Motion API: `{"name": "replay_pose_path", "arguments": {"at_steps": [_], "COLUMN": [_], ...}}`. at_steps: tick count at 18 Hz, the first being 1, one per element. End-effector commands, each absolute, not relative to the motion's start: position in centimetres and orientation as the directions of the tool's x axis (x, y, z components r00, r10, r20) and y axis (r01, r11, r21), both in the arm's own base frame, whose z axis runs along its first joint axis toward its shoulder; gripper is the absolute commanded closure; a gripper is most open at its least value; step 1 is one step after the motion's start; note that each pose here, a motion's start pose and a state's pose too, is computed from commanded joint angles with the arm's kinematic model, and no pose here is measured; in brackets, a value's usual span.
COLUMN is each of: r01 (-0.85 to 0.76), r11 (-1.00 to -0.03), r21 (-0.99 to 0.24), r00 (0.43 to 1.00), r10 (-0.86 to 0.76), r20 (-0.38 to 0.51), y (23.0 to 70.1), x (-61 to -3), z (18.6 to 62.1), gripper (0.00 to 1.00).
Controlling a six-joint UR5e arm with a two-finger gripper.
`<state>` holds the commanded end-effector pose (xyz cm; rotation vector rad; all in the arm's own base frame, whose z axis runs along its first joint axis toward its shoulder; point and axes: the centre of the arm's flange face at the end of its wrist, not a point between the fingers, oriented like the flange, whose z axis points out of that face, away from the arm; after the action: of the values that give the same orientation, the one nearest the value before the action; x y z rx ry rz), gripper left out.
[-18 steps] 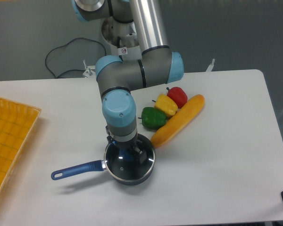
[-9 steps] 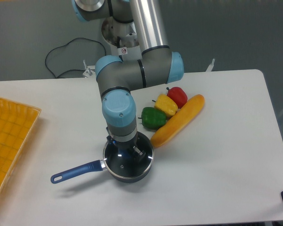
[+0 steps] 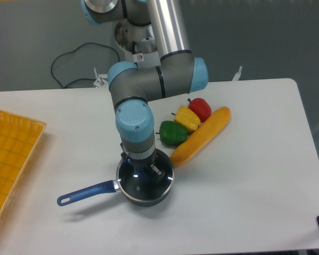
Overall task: Open the lid
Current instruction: 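Close the gripper around the blue lid knob, then lift the glass lid off the saucepan and move it aside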
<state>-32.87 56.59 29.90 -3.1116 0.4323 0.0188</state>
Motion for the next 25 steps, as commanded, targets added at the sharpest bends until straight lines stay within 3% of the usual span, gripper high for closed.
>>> {"name": "replay_pose_path", "arguments": {"at_steps": [12, 25], "r01": [-0.242, -0.236], "r11": [-0.97, -0.971], "r21": [0.014, 0.025], "r00": [0.97, 0.971], "r10": [-0.242, -0.235], "r20": [0.001, 0.038], "y": [52.8, 47.9], "x": [-37.2, -44.3], "z": [32.4, 31.7], "gripper": [0.51, 0.52]}}
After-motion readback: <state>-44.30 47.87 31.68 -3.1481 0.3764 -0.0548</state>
